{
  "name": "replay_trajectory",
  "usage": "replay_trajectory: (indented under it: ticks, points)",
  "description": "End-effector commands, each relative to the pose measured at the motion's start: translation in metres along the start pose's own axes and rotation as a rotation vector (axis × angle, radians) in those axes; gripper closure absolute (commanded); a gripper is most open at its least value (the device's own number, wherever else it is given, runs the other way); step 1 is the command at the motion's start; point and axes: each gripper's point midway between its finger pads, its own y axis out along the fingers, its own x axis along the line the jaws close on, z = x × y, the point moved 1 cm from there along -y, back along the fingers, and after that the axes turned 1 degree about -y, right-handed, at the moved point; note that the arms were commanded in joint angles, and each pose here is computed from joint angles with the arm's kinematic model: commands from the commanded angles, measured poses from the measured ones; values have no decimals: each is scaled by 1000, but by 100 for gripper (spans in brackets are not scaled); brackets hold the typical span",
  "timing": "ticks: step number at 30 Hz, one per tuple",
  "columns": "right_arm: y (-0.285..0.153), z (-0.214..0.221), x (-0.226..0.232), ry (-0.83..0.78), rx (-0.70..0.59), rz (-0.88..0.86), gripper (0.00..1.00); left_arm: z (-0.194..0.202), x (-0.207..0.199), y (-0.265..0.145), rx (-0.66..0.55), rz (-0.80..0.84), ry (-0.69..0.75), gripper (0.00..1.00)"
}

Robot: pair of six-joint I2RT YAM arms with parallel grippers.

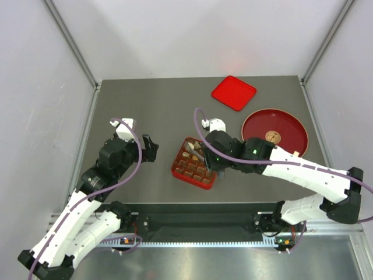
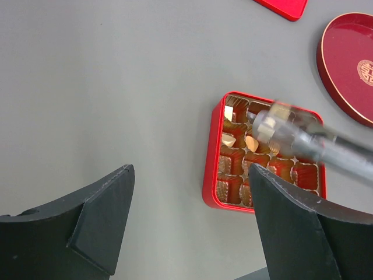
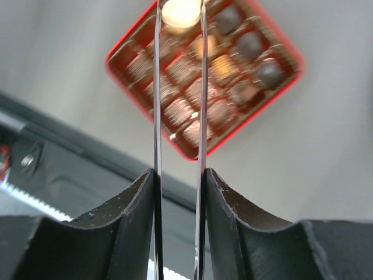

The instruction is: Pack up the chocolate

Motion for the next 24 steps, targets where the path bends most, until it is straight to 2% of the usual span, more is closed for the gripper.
replay_trajectory:
  ticks: [1,10,24]
  points:
    - [-4,-6,37,59,-38,-128,63,-6,1,-3,-25,-9,-6,16]
    - [2,17,54,51,21,-192,62,-4,0,-1,-17,-4,-7,16]
    - [12,21,45,33,18,-118,56,-3,-1,-1,-12,1,-5,16]
